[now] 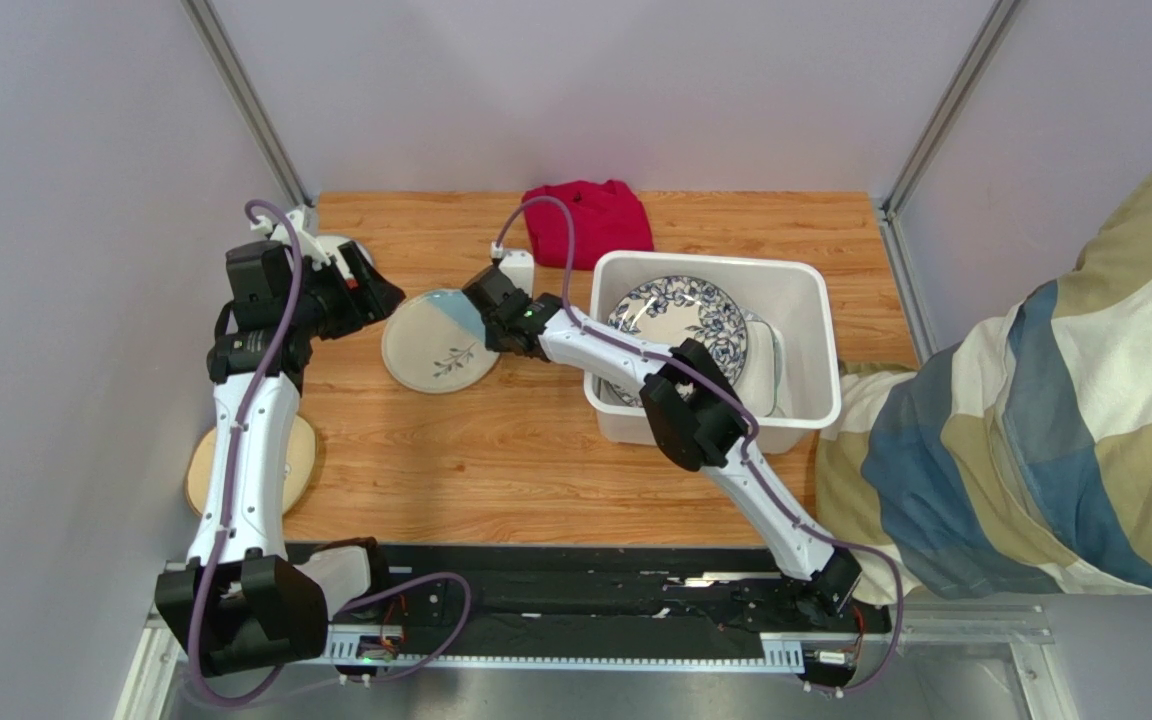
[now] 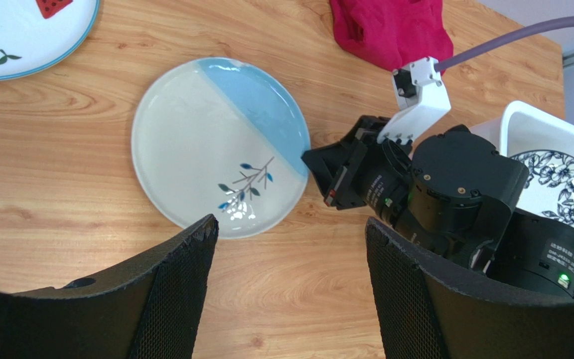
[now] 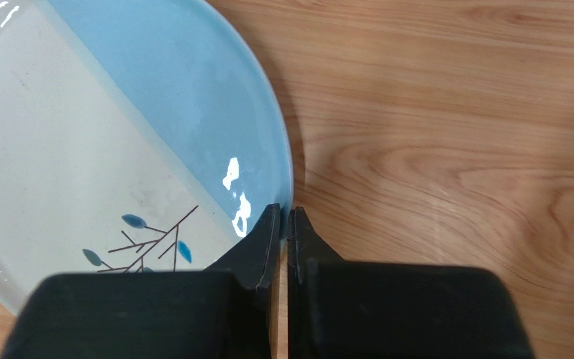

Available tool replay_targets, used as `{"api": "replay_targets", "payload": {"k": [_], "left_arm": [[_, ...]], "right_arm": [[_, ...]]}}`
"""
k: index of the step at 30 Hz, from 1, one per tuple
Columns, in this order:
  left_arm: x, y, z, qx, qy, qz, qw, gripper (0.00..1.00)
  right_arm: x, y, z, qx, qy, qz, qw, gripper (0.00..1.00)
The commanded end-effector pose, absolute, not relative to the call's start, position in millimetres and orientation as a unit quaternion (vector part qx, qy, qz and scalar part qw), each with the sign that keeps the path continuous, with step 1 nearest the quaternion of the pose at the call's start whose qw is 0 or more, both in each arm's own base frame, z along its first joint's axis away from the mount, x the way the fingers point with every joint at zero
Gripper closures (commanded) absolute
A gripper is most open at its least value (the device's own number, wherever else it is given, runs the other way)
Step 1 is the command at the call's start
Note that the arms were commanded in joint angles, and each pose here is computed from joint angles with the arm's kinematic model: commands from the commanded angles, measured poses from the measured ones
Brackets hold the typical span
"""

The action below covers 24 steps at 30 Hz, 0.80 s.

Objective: Place the plates into the plastic bin on the countertop
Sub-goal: Move the plate to the center of the board.

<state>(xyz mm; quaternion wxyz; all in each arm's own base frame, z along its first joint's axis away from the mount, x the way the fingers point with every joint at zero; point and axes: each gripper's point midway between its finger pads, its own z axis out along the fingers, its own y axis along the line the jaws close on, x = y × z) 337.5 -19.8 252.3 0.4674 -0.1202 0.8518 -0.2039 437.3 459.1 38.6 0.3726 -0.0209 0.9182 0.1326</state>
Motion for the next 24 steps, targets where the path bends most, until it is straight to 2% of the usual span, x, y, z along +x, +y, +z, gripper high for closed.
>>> {"api": "replay_targets", "payload": {"k": [1, 7, 11, 14, 17, 21, 24], "left_arm": [[338.6, -20.1, 266.2, -0.112, 0.839, -0.205, 0.492, 0.22], [338.7, -17.1, 253.6, -0.123, 0.849, -0.183, 0.481, 0.22], [336.5, -11.7, 240.4, -0.137, 0.865, -0.121, 0.467, 0.23], [338.2, -11.1, 226.5, -0.161, 0.868, -0.116, 0.455, 0.22], [344.7, -12.4, 201.4, -0.186, 0.878, -0.121, 0.424, 0.22], [347.6, -19.7, 137.5, -0.220, 0.897, -0.139, 0.356, 0.24], [349.6, -23.7, 112.4, -0.227, 0.902, -0.143, 0.339, 0.26]], "right_arm": [[424.0, 415.6, 50.2, -0.055, 0.927, 0.061, 0.366, 1.00], [406.6, 384.2, 62.7, -0.070, 0.932, 0.046, 0.352, 1.00], [395.4, 369.1, 76.4, -0.071, 0.934, 0.065, 0.344, 1.00], [387.5, 365.7, 80.9, -0.077, 0.934, 0.085, 0.338, 1.00], [383.4, 371.6, 82.4, -0.088, 0.935, 0.112, 0.323, 1.00], [380.9, 380.2, 82.7, -0.091, 0.936, 0.150, 0.305, 1.00], [381.0, 384.0, 84.4, -0.098, 0.934, 0.165, 0.302, 1.00]]}}
